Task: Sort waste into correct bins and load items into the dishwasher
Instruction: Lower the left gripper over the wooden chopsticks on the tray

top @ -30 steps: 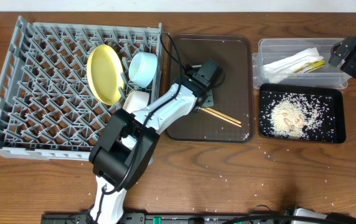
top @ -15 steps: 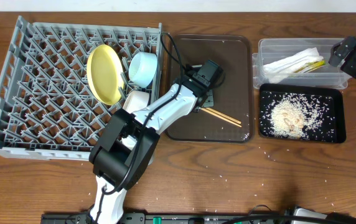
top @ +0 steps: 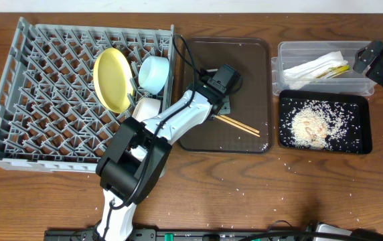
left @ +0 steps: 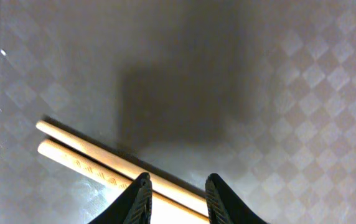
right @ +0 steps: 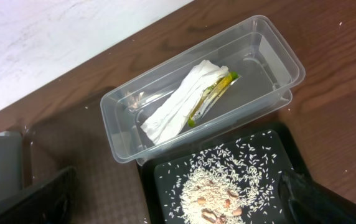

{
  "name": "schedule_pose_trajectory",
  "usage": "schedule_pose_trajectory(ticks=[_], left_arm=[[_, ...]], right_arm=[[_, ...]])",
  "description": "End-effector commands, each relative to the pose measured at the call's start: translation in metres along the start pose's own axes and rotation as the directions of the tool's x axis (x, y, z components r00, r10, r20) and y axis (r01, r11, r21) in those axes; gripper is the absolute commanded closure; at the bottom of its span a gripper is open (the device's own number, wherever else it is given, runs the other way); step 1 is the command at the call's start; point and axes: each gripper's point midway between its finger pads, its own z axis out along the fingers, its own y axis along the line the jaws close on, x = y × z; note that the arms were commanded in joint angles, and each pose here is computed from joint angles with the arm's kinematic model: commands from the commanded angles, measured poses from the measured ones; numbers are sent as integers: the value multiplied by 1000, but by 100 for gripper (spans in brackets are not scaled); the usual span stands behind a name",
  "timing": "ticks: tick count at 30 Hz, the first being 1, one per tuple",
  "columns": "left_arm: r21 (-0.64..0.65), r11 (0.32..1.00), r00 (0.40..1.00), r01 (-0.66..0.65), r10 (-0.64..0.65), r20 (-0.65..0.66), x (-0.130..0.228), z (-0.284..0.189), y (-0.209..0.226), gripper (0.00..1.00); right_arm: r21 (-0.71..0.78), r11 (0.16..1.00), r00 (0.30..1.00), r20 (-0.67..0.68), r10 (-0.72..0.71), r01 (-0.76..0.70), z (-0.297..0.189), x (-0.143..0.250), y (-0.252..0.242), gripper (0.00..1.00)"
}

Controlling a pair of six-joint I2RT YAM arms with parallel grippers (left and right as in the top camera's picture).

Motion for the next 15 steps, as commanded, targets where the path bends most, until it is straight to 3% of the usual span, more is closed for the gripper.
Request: schedule_pose_trajectory(ticks=[1, 8, 11, 13, 15], left_arm=[[-57, 998, 999, -5, 7, 35, -3, 7, 9, 69], [-17, 1000, 995, 12, -11, 97, -18, 7, -1, 68], [-28, 1000, 998, -1, 3, 65, -10, 7, 1, 59], [-36, 996, 996, -76, 77, 36, -3, 7, 2, 54], [14, 952, 952, -307, 307, 5, 3, 7, -6, 51]], right_arm=[[-6, 1000, 1000, 11, 12, -12, -4, -4, 2, 1], [-6, 1000, 1000, 11, 12, -12, -4, -4, 2, 1], [-6, 1000, 1000, 11, 12, -12, -4, -4, 2, 1], [-6, 1000, 1000, 11, 12, -12, -4, -4, 2, 1], [-6, 1000, 1000, 11, 12, -12, -4, -4, 2, 1]])
